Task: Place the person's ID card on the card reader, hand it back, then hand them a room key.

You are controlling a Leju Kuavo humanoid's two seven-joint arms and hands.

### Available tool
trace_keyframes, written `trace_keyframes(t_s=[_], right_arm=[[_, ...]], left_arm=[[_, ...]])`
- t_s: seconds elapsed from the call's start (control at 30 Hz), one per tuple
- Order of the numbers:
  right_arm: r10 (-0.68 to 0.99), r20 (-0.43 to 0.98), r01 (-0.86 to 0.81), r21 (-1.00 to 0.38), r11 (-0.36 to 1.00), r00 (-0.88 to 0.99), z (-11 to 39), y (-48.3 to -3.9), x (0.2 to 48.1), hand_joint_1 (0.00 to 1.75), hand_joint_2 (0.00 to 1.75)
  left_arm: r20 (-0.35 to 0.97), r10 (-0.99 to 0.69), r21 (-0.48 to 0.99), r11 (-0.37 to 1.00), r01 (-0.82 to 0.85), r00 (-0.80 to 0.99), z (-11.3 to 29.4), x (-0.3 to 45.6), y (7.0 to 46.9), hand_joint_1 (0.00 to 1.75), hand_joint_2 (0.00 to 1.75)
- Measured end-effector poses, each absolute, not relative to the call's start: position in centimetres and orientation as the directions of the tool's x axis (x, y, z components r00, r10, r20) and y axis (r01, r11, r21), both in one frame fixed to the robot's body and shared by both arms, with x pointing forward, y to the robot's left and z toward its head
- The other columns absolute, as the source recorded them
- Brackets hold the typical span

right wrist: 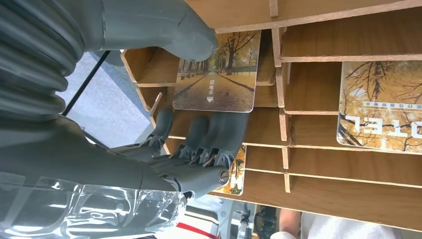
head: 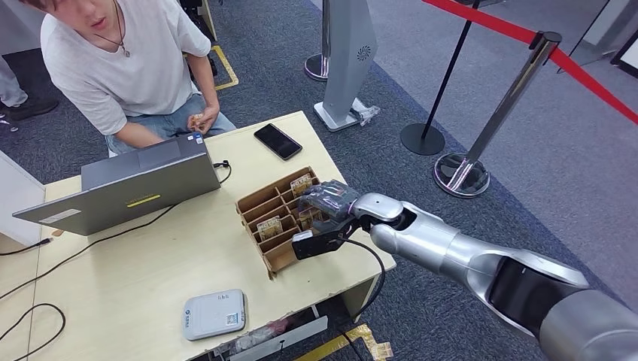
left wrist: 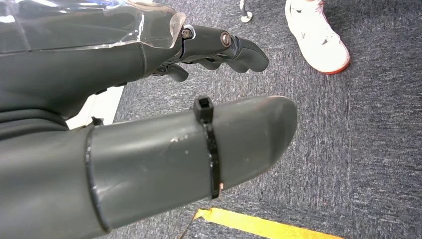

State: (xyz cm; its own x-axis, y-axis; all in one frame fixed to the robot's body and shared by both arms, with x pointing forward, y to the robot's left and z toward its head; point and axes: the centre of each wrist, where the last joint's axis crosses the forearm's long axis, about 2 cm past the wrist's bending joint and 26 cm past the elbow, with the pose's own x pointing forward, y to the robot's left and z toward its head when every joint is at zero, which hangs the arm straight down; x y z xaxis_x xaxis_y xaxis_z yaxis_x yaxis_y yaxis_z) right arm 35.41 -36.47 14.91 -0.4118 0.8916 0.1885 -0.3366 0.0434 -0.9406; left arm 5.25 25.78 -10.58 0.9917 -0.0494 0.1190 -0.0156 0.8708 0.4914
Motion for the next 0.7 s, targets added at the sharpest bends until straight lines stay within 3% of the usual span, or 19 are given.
trace_keyframes(t_s=[0.1, 0.3, 0.7], right_arm=[[0.893, 0.188, -0.337, -0.940, 0.043, -0.409, 14.90, -36.52, 35.42, 1.30, 1.75], [0.895, 0.188, -0.337, -0.940, 0.044, -0.405, 14.92, -36.59, 35.46, 1.60, 1.75], [0.895, 0.189, -0.334, -0.941, 0.048, -0.404, 15.01, -36.66, 35.52, 1.75, 1.75]], left_arm=[[0.119, -0.049, 0.491, 0.871, -0.016, 0.992, -10.58, 5.25, 25.78, 0.00, 0.00], [0.119, -0.049, 0.491, 0.871, -0.016, 0.992, -10.58, 5.25, 25.78, 0.00, 0.00], [0.120, -0.049, 0.491, 0.871, -0.016, 0.992, -10.58, 5.24, 25.79, 0.00, 0.00]])
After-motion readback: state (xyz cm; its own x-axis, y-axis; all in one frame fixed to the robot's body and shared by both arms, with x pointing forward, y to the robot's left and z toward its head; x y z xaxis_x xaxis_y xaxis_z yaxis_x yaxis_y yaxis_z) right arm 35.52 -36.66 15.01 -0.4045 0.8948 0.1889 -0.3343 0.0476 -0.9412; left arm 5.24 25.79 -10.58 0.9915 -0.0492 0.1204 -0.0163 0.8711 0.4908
